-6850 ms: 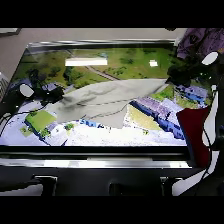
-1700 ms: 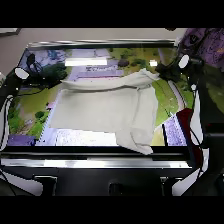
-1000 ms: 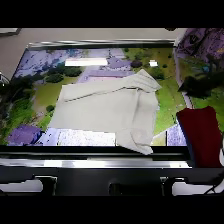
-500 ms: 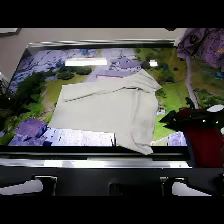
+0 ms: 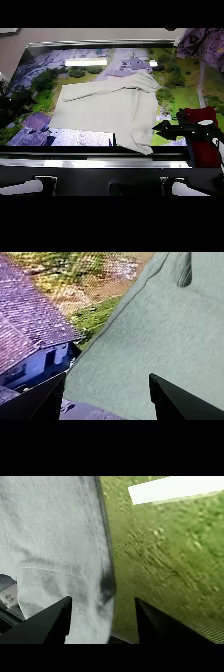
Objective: Fold the clothes and pants, and hang the long-sleeved shirts on hangers.
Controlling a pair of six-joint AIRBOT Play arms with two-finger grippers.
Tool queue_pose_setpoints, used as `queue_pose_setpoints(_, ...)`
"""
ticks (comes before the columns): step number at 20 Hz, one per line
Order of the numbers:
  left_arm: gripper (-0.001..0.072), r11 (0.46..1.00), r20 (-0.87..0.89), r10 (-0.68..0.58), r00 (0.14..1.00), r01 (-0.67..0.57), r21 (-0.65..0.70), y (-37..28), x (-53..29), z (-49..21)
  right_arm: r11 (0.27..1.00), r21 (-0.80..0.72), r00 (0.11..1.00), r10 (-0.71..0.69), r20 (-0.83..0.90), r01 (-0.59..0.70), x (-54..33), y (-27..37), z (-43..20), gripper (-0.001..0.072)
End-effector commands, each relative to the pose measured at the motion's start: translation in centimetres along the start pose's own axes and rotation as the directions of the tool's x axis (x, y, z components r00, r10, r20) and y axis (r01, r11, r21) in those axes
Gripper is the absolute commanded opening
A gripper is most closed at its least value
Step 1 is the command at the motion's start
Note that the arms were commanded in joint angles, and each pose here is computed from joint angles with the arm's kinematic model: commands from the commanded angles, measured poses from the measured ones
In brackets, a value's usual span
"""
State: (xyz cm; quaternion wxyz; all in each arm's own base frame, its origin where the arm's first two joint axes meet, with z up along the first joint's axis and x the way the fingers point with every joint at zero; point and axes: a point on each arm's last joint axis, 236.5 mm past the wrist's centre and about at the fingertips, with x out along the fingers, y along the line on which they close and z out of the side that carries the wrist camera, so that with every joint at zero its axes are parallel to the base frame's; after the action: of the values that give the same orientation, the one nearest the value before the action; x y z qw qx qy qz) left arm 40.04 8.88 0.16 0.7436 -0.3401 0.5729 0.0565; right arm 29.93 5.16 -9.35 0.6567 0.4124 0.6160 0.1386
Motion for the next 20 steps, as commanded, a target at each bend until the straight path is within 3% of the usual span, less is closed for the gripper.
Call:
queue_pose_setpoints(1,0.0601,1.0,-0.003,0.0,1.0,0.0,-0.004,0.0,0.0,-0.1,1.0,0.003,0.999,-0.004,0.049,0.004,0.3,-0.4,0.8,0.0473)
queue_pose_setpoints(6,0.0616,0.998,-0.029,0.0,1.0,-0.002,-0.058,0.0,0.0,-0.7,1.0,0.017,0.997,0.01,0.073,-0.011,0.3,-0.1,1.4,0.0471)
queue_pose_setpoints(9,0.0616,0.998,-0.03,0.0,1.0,-0.002,-0.058,0.0,0.0,-0.7,1.0,-0.016,1.0,-0.003,-0.012,0.003,2.5,0.6,-0.4,0.0471)
queue_pose_setpoints(10,0.0616,0.998,-0.036,0.0,0.999,-0.002,-0.057,0.0,0.0,-0.8,0.999,-0.033,0.999,-0.018,-0.033,0.017,3.5,0.8,-0.9,0.0406)
queue_pose_setpoints(12,0.0617,0.999,-0.057,0.001,0.998,-0.004,-0.05,0.1,0.0,-1.3,0.998,-0.061,0.999,-0.034,-0.022,0.033,4.4,1.4,-0.7,0.0087)
queue_pose_setpoints(13,0.0617,0.999,-0.066,0.002,0.998,-0.004,-0.035,0.3,-0.1,-1.5,0.997,-0.064,0.999,-0.035,-0.005,0.034,4.3,1.5,-0.3,0.0036)
queue_pose_setpoints(16,0.0617,1.0,-0.069,-0.008,0.998,0.007,-0.018,1.9,0.7,-1.9,0.996,-0.072,0.997,-0.05,0.067,0.054,3.0,2.3,1.0,0.0035)
queue_pose_setpoints(20,0.0617,0.993,-0.095,-0.112,0.989,0.109,-0.04,3.5,4.8,-4.2,0.996,-0.085,0.993,-0.031,0.115,0.041,1.2,4.3,1.1,0.0035)
